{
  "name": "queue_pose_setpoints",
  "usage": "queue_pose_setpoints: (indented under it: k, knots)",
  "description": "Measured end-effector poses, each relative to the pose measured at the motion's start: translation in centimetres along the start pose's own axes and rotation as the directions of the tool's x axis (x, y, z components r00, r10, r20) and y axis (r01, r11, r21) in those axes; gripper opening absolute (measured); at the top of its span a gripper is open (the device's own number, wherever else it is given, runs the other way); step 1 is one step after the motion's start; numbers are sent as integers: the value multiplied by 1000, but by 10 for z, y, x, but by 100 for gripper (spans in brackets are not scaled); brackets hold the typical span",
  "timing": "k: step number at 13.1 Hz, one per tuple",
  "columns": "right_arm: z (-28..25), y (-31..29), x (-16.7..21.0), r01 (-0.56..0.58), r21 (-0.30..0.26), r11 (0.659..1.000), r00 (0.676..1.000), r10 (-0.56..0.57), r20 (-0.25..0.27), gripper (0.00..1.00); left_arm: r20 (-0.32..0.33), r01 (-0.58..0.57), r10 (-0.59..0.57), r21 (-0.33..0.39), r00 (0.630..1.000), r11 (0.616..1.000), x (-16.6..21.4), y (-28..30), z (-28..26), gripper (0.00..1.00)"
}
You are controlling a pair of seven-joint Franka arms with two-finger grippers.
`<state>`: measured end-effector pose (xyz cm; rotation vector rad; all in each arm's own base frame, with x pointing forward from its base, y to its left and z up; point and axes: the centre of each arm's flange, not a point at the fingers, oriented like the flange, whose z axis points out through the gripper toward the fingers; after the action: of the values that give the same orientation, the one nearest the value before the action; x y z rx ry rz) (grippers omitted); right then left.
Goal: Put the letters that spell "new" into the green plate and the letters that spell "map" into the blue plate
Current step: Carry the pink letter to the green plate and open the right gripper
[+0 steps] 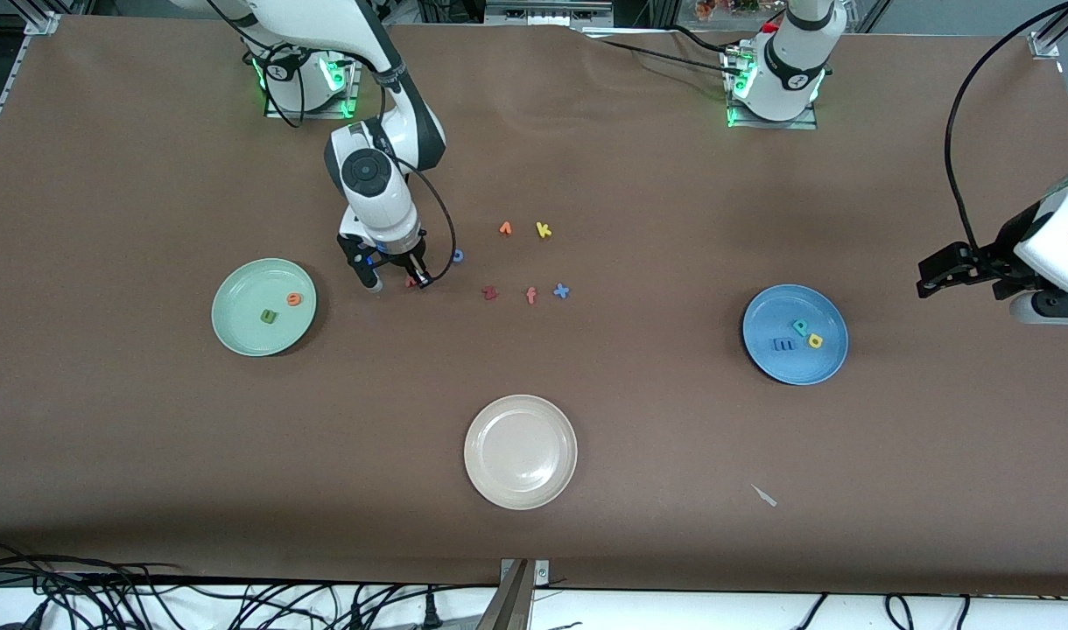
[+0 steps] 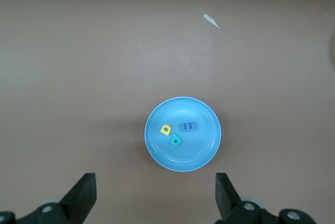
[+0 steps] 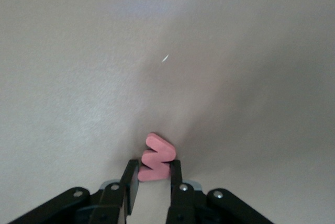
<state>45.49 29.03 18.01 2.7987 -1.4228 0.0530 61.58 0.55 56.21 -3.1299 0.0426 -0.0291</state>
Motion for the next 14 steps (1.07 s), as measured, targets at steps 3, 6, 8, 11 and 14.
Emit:
queue_pose_setpoints:
  k: [3,6,8,11,14]
  knots:
    - [-33,2,56,109,-72,991,994,-107,33,29,1,-51,51,0,999,999,0,0,1,100]
    - [-53,14,107,233,-85,969,972,-229,60,29,6,-78,78,0,997,997,0,-1,3,100]
    - [-54,27,135,318,-110,942,947,-310,82,29,8,-75,75,0,997,997,-1,-3,3,100]
    - [-56,49,184,422,-124,898,906,-412,96,29,11,-85,85,-1,996,996,-1,-8,5,100]
    - [-54,69,223,488,-140,862,873,-478,100,29,26,-88,88,-3,996,996,-2,-9,12,100]
